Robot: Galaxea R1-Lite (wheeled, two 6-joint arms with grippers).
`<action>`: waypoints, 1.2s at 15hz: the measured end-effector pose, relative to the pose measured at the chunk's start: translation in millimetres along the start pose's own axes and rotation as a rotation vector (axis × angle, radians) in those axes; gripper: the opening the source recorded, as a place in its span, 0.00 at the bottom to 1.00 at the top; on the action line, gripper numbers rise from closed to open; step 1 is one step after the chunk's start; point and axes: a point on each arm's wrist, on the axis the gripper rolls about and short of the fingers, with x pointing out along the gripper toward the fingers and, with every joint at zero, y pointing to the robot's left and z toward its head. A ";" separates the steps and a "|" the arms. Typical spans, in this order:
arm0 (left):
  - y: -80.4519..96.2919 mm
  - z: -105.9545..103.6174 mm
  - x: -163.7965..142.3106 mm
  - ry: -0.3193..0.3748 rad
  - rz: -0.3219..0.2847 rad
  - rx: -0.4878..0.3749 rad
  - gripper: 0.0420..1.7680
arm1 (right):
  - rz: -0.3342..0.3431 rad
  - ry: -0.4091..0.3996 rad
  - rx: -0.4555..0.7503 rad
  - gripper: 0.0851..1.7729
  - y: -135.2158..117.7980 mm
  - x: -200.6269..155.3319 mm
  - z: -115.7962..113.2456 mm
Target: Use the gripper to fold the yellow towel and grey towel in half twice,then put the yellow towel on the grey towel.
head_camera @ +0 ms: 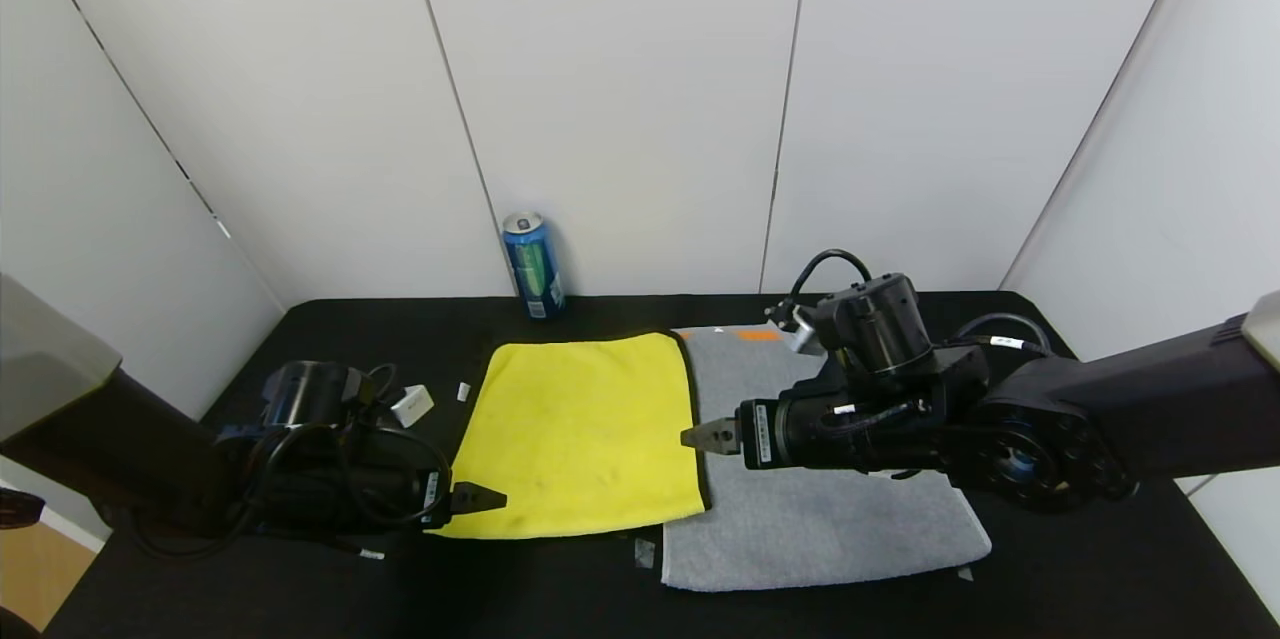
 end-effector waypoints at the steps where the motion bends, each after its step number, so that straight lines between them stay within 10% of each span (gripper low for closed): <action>1: -1.0 0.5 1.4 0.001 -0.002 -0.001 0.97 | -0.002 0.000 0.000 0.96 -0.4 -0.1 0.0; 9: 0.8 4.8 11.7 0.006 -0.005 -0.001 0.92 | -0.003 -0.003 0.027 0.96 -0.9 -0.3 0.7; 18: 2.3 2.1 15.8 0.023 -0.005 -0.009 0.06 | -0.005 -0.001 0.029 0.96 -1.1 0.2 0.3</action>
